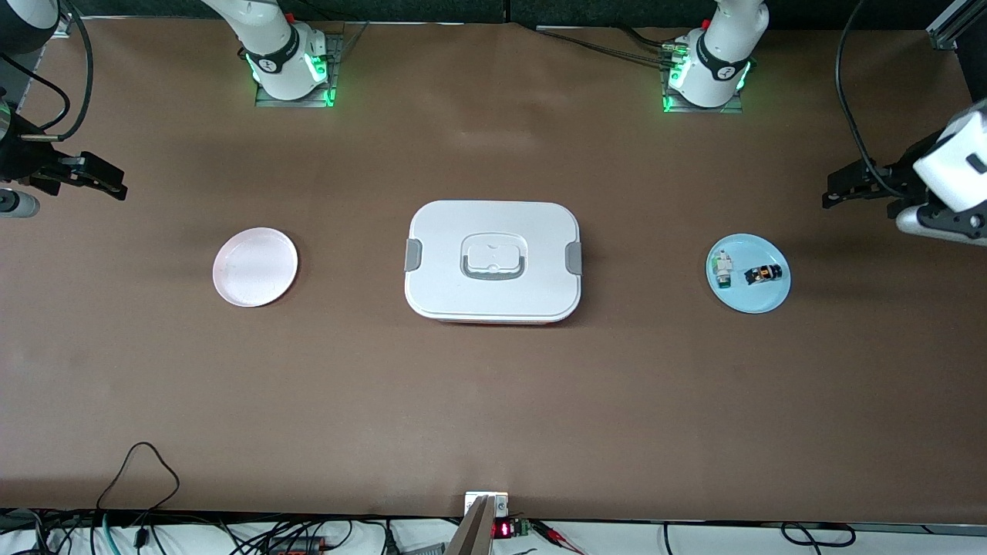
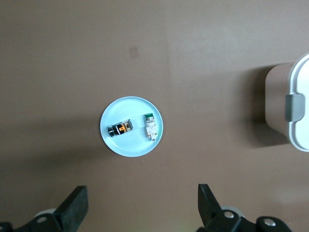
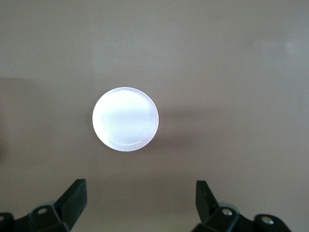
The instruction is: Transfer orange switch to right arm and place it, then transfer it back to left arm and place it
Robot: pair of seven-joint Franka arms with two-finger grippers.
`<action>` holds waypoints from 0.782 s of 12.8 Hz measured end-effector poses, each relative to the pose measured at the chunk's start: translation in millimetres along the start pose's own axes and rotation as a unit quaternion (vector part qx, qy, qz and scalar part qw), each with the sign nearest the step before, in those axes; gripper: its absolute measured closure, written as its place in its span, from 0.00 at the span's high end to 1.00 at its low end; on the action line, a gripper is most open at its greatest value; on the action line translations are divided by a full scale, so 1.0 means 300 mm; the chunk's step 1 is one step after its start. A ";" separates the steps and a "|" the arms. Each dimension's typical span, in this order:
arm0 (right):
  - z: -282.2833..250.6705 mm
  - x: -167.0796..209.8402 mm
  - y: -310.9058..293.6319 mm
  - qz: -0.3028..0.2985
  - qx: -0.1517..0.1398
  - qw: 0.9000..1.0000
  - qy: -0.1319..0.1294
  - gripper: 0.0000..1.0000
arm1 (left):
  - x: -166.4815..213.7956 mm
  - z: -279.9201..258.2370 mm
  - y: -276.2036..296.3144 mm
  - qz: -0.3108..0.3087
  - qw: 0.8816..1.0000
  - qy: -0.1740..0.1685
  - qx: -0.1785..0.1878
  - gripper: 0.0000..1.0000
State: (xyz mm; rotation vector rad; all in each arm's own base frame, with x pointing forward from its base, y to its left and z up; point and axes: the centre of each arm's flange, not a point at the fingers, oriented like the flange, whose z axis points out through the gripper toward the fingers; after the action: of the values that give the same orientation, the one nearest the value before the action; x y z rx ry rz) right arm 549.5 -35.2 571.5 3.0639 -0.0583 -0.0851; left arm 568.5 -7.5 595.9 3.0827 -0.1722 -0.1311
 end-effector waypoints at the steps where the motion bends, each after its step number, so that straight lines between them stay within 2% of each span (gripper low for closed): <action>1: 0.000 0.000 0.000 0.000 0.000 1.000 0.000 1.00 | -0.012 -0.021 0.012 -0.002 1.000 0.003 0.003 1.00; 10: 0.000 0.000 0.000 0.000 0.000 1.000 0.000 1.00 | -0.074 -0.081 0.132 0.026 1.000 0.013 0.010 1.00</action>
State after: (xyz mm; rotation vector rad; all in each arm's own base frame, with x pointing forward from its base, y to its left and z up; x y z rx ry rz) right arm 549.5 -35.1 571.5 3.0639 -0.0579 -0.0865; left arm 544.4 -43.2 624.0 3.0955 -0.2526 -0.0887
